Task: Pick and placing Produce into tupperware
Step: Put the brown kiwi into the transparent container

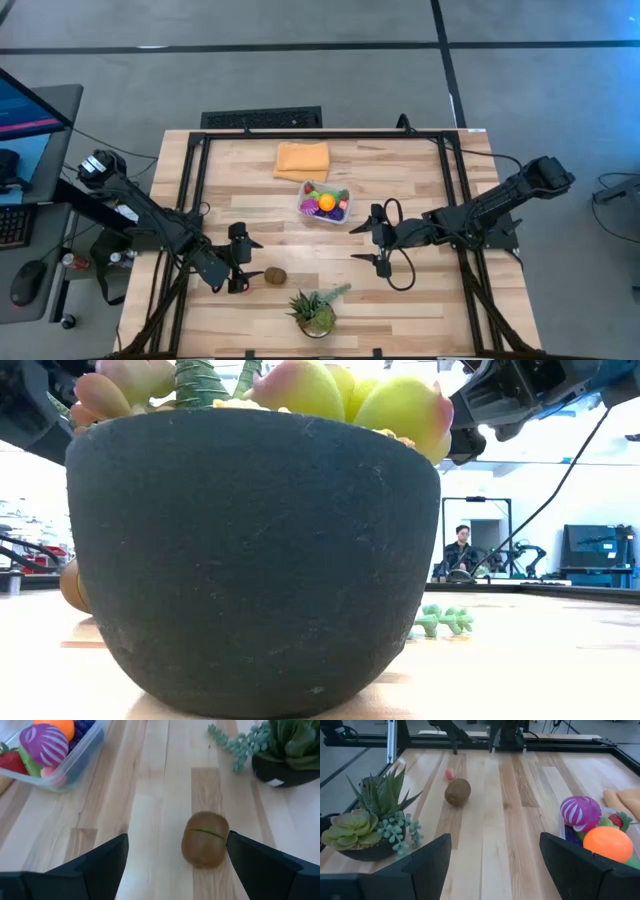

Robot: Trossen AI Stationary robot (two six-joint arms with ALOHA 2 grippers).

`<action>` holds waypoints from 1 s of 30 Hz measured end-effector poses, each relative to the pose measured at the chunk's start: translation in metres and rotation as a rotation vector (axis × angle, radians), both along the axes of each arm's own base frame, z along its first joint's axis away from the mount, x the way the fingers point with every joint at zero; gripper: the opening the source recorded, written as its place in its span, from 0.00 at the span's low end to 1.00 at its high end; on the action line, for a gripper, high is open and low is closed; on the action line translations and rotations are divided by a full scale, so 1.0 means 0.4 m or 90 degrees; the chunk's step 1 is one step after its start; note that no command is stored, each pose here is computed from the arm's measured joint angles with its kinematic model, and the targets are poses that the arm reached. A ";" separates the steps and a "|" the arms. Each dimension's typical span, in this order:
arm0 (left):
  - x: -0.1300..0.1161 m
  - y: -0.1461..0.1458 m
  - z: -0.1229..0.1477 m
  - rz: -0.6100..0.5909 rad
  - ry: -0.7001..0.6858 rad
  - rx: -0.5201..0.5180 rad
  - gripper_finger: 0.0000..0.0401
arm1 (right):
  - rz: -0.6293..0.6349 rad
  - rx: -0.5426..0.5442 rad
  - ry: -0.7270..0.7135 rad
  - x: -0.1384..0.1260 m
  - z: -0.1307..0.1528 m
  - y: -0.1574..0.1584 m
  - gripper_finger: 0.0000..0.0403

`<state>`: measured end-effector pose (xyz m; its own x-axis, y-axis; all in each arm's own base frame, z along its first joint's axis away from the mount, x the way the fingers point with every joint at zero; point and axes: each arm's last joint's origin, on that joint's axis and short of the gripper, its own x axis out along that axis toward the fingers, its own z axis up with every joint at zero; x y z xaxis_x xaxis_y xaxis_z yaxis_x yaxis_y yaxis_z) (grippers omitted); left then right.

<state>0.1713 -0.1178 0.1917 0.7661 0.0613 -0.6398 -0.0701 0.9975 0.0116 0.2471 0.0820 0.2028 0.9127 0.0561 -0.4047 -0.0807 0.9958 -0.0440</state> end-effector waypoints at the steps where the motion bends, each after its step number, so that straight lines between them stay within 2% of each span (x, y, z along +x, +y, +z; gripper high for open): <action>1: 0.000 0.000 -0.002 0.000 -0.004 -0.002 0.82 | -0.001 0.000 0.000 0.000 0.000 -0.001 0.74; 6: -0.003 0.004 -0.019 -0.004 -0.012 -0.002 0.82 | -0.015 0.004 0.002 0.004 -0.001 -0.013 0.74; 15: 0.005 -0.004 -0.032 -0.058 -0.066 -0.001 0.82 | -0.023 0.001 0.009 0.005 -0.003 -0.021 0.74; 22: 0.035 -0.013 -0.079 -0.067 -0.034 0.012 0.82 | -0.019 0.003 0.009 0.005 -0.003 -0.019 0.74; 30: 0.075 -0.016 -0.130 -0.078 -0.004 -0.012 0.82 | -0.019 0.003 0.009 0.005 -0.003 -0.019 0.74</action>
<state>0.2014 -0.1243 0.1395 0.7712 -0.0450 -0.6350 0.0519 0.9986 -0.0077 0.2490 0.0744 0.2017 0.9085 0.0302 -0.4167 -0.0510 0.9979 -0.0388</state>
